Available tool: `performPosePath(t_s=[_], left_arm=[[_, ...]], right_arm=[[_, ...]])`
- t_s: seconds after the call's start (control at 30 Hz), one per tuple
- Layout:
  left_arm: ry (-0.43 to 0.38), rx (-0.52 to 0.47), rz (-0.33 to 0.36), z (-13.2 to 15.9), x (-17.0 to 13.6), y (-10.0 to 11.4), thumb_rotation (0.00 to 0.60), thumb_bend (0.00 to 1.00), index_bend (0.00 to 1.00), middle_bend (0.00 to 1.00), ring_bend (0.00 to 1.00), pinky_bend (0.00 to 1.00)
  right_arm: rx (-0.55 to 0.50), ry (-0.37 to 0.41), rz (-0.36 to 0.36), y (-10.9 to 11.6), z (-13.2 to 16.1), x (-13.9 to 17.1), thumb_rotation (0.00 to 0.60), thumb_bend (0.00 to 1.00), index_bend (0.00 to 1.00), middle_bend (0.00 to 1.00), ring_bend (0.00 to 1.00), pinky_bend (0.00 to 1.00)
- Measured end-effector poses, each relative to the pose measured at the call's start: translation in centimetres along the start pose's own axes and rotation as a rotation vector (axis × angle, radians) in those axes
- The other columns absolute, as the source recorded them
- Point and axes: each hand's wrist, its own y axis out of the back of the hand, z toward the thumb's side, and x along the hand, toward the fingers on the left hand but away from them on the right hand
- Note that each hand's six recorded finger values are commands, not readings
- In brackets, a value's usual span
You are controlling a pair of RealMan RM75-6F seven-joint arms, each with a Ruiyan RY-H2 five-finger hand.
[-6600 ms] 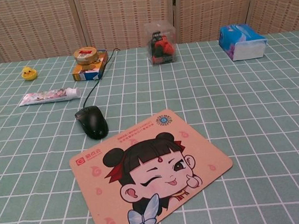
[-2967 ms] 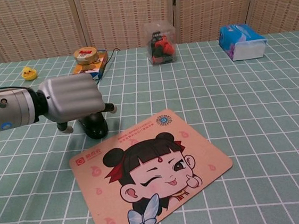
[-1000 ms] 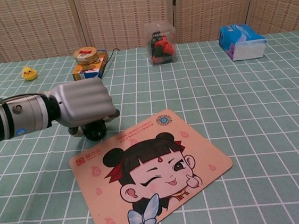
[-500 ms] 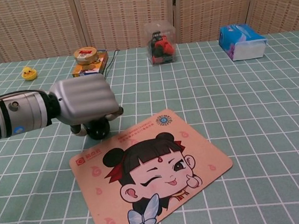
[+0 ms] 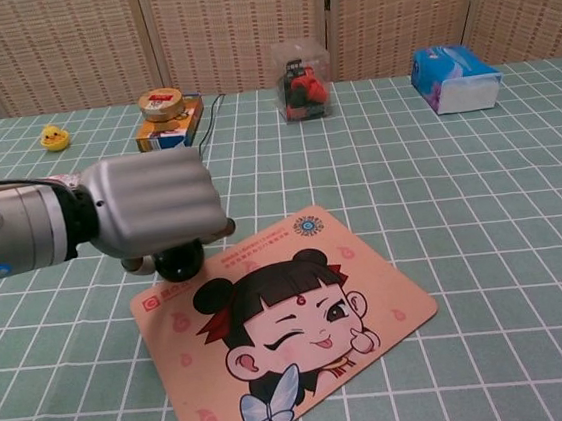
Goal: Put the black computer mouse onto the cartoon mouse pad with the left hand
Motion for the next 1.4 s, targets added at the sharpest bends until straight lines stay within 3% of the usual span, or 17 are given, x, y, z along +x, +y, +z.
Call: performPosePath(t_s=[0.2,0.6,1.03,1.4], left_arm=[[-0.010,0.001,-0.046,1.4,-0.3,1.1,0.600,0.19,0.67,0.89,1.00,1.00],[-0.041,-0.095,-0.045,3.8,1.4,4.7,0.600,0.19,0.66,0.89,1.00,1.00],[0.010,-0.205,-0.057,4.7,3.6,6.2,0.600,0.19,0.65,0.89,1.00,1.00],[-0.033,-0.243,-0.034,6.0,3.2,7.8,0.600,0.19,0.64,0.89,1.00,1.00]], right_arm=[[-0.006,0.003,-0.008,0.3,0.0,0.2,0.600,0.02,0.28,0.35,0.26,0.41],[-0.029,0.003,-0.033,1.2,-0.3,0.6,0.600,0.02,0.28,0.35,0.26,0.41],[-0.047,0.004,-0.046,1.8,-0.6,0.8,0.600,0.02,0.28,0.35,0.26,0.41],[-0.050,0.010,-0.049,2.0,-0.6,0.9,0.600,0.02,0.28,0.35,0.26,0.41]])
